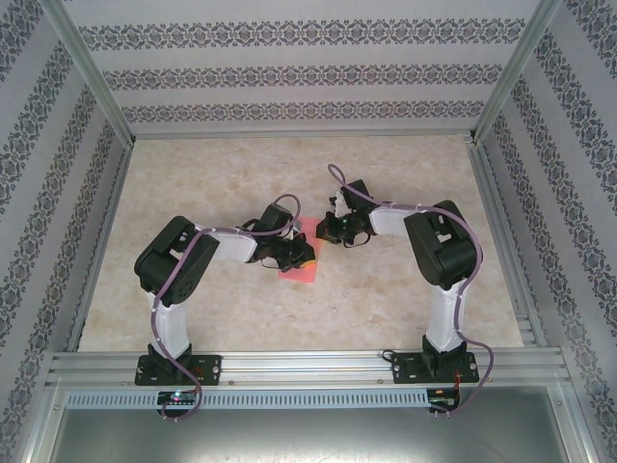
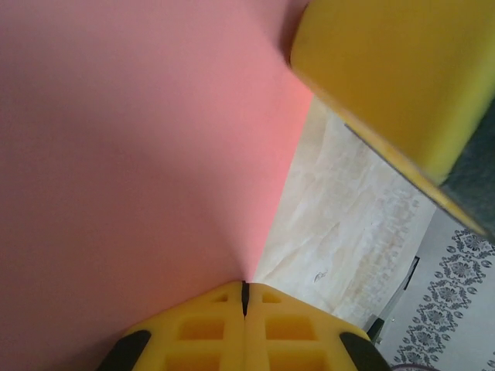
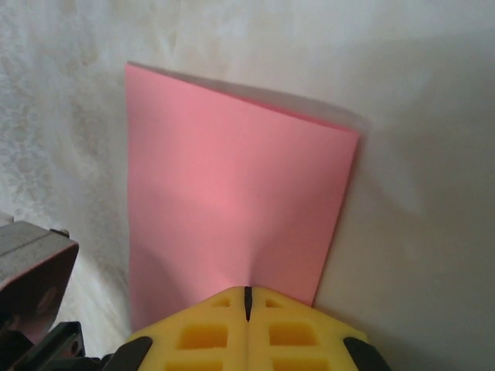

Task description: Fold a paper plane with a square sheet of paper (pick it up from the middle)

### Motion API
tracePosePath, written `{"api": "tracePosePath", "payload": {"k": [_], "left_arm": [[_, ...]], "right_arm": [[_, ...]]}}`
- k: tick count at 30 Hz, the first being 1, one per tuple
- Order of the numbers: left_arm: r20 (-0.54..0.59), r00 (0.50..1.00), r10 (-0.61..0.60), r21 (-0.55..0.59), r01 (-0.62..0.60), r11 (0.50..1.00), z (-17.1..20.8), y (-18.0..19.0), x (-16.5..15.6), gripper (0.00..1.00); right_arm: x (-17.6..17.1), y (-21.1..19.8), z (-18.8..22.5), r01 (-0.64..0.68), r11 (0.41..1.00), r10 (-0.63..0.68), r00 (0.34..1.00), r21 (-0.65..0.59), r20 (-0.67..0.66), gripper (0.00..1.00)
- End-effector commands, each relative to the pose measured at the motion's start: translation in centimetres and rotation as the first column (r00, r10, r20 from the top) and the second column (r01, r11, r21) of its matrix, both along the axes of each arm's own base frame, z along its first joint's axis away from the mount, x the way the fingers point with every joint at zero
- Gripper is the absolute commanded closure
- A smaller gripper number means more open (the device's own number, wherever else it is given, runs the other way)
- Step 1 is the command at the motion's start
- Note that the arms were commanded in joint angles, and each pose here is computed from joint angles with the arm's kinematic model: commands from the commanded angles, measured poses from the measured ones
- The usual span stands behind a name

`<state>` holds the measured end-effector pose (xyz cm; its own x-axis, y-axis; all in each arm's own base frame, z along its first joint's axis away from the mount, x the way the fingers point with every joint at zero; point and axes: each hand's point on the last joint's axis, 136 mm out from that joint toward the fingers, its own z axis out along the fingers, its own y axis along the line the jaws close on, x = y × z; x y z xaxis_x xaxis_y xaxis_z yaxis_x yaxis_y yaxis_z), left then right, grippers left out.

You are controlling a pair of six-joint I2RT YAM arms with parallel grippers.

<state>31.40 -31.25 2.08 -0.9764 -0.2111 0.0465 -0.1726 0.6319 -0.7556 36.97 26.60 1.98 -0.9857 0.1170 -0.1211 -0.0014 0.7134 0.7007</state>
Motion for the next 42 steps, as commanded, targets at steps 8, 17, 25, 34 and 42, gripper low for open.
{"api": "tracePosePath", "payload": {"k": [8, 17, 25, 34, 42], "left_arm": [[0.1, 0.994, -0.035, 0.064, 0.029, 0.998, 1.1, -0.7, 1.8, 0.87], [0.089, 0.992, -0.085, 0.059, 0.08, 0.995, 0.4, -1.7, 1.4, 0.93], [0.025, 0.991, -0.131, 0.118, 0.127, 0.985, -1.6, -1.5, -1.0, 0.98], [-0.048, 0.987, -0.155, 0.172, 0.161, 0.972, -3.4, -0.3, -6.6, 0.99], [-0.071, 0.987, -0.147, 0.203, 0.159, 0.966, -3.9, 0.7, -10.1, 0.99]], "right_arm": [[0.4, -0.9, -1.4, -0.036, 0.999, 0.035, 0.999, -0.04, -0.025, 1.0], [0.3, -1.0, -2.0, -0.035, 0.998, 0.033, 0.999, -0.049, -0.043, 1.0], [0.3, -1.4, -2.6, -0.024, 0.997, 0.02, 0.998, -0.074, -0.056, 1.0], [0.8, -2.2, -2.8, -0.004, 0.997, 0.001, 0.999, -0.077, -0.049, 1.0], [1.0, -2.7, -3.1, 0.002, 0.997, -0.006, 0.999, -0.079, -0.049, 1.0]]}}
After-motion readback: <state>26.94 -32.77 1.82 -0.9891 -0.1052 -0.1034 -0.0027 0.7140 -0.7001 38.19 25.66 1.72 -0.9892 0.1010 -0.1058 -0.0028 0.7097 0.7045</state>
